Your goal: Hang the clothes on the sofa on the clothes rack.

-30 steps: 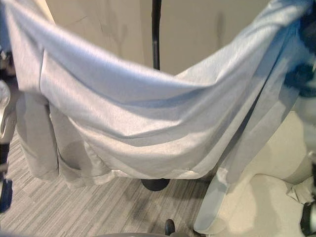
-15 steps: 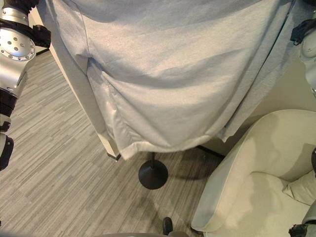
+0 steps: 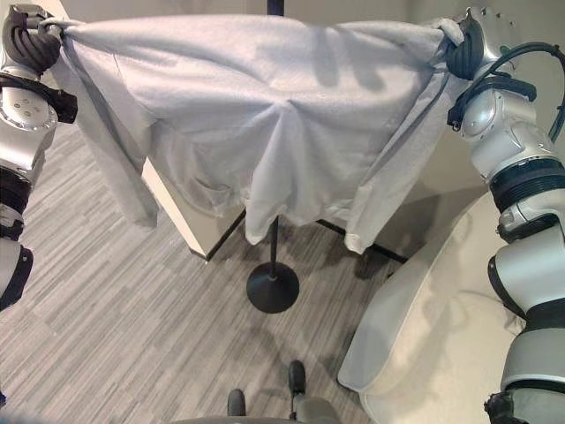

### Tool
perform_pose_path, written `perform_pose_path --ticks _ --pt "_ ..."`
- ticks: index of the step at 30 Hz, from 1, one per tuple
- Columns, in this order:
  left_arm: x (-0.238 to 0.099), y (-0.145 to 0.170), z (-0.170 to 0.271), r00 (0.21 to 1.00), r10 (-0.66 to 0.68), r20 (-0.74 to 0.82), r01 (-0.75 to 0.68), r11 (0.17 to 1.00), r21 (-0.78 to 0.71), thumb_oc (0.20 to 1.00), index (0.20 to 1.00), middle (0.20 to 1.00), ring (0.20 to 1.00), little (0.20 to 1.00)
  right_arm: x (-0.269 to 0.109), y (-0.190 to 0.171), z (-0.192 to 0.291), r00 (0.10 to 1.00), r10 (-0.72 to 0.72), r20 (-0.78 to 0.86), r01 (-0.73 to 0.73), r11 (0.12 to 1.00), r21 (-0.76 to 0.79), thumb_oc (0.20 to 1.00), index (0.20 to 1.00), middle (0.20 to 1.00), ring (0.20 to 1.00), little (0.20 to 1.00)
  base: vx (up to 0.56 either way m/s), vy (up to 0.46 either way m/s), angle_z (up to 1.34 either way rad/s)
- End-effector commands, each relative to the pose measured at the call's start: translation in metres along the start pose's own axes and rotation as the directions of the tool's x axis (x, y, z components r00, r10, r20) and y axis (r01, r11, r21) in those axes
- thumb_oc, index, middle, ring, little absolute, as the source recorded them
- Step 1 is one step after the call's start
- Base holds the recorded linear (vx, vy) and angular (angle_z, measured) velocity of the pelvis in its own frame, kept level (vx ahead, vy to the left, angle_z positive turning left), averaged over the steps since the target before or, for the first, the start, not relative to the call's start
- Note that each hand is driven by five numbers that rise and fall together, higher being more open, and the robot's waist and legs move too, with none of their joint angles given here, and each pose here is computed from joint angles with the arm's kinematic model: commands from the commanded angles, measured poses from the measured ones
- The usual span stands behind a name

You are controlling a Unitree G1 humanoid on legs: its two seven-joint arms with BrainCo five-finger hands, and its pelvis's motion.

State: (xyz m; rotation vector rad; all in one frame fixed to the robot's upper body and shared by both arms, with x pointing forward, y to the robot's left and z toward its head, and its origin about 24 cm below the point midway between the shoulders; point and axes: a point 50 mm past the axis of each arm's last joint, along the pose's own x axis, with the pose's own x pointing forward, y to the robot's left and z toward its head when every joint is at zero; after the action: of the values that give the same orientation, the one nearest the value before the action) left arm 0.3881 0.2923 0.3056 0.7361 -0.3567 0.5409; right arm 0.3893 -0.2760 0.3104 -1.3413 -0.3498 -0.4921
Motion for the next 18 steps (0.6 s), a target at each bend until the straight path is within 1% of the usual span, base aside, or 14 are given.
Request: perform_pose_path --ticks 1,3,4,5,8,9,10,12,13,14,15,17,18 --pt "0.011 0.021 0.019 0.996 0.067 0.052 -0.069 0.997 0.043 0.200 0.200 0.200 0.200 0.200 0.010 -0.033 -0.009 0.994 -0.095 -0.051 0.095 0.995 -0.005 0.200 0.200 0.200 0.200 0.200 0.00 0.000 0.00" --pt "0.009 0.012 0.016 0.998 0.047 0.043 -0.049 0.997 0.057 0.200 0.200 0.200 0.200 0.200 0.006 -0.020 -0.013 0.995 -0.069 -0.068 0.068 0.998 -0.008 0.200 0.200 0.200 0.200 0.200 -0.04 0.010 -0.01" --pt "0.006 -0.001 0.011 0.999 0.004 0.035 -0.007 0.996 0.083 0.200 0.200 0.200 0.200 0.200 -0.004 0.004 -0.026 0.993 -0.007 -0.119 0.008 1.000 0.003 0.200 0.200 0.200 0.200 0.200 -0.04 0.009 -0.02" --pt "0.006 -0.001 0.011 0.999 0.003 0.035 -0.006 0.996 0.084 0.200 0.200 0.200 0.200 0.200 -0.004 0.005 -0.026 0.993 -0.007 -0.120 0.007 1.000 0.004 0.200 0.200 0.200 0.200 0.200 -0.03 0.002 0.00" --pt "0.002 -0.012 0.004 0.999 -0.032 0.017 0.030 0.995 0.096 0.200 0.200 0.200 0.200 0.200 -0.014 0.024 -0.034 0.986 0.041 -0.159 -0.037 0.999 0.029 0.200 0.200 0.200 0.200 0.200 0.00 0.000 0.00" --pt "-0.001 -0.018 0.001 0.999 -0.043 0.008 0.042 0.995 0.085 0.200 0.200 0.200 0.200 0.200 -0.018 0.032 -0.036 0.983 0.057 -0.172 -0.049 0.998 0.050 0.200 0.200 0.200 0.200 0.200 0.00 0.000 0.00" --pt "-0.009 -0.033 -0.007 0.997 -0.078 -0.009 0.078 0.996 0.053 0.200 0.200 0.200 0.200 0.200 -0.032 0.057 -0.038 0.977 0.111 -0.184 -0.094 0.991 0.096 0.200 0.200 0.200 0.200 0.200 0.00 0.000 0.00" --pt "-0.013 -0.040 -0.009 0.996 -0.092 -0.009 0.092 0.995 0.040 0.200 0.200 0.200 0.200 0.200 -0.036 0.063 -0.039 0.975 0.118 -0.188 -0.097 0.988 0.118 0.200 0.200 0.200 0.200 0.200 0.01 0.005 -0.02" --pt "-0.021 -0.053 -0.014 0.993 -0.118 -0.007 0.118 0.993 0.000 0.200 0.200 0.200 0.200 0.200 -0.050 0.080 -0.042 0.969 0.154 -0.193 -0.127 0.981 0.147 0.200 0.200 0.200 0.200 0.200 0.02 0.011 -0.04" --pt "-0.027 -0.062 -0.015 0.991 -0.136 -0.010 0.136 0.990 -0.038 0.200 0.200 0.200 0.200 0.200 -0.055 0.086 -0.041 0.969 0.162 -0.189 -0.130 0.977 0.169 0.200 0.200 0.200 0.200 0.200 0.04 0.005 -0.02" --pt "-0.038 -0.077 -0.017 0.985 -0.170 -0.005 0.168 0.980 -0.101 0.200 0.200 0.200 0.200 0.200 -0.069 0.101 -0.042 0.963 0.192 -0.191 -0.151 0.966 0.210 0.200 0.200 0.200 0.200 0.200 0.04 -0.003 0.01" --pt "-0.051 -0.094 -0.018 0.978 -0.208 -0.009 0.201 0.953 -0.229 0.200 0.200 0.200 0.200 0.200 -0.081 0.114 -0.035 0.961 0.215 -0.173 -0.162 0.946 0.280 0.200 0.200 0.200 0.200 0.200 0.02 -0.002 0.01" --pt "-0.052 -0.095 -0.019 0.978 -0.210 -0.010 0.203 0.952 -0.228 0.388 0.388 0.388 0.388 0.388 -0.082 0.115 -0.035 0.961 0.217 -0.174 -0.163 0.946 0.280 0.213 0.213 0.213 0.213 0.213 0.04 -0.009 -0.01"
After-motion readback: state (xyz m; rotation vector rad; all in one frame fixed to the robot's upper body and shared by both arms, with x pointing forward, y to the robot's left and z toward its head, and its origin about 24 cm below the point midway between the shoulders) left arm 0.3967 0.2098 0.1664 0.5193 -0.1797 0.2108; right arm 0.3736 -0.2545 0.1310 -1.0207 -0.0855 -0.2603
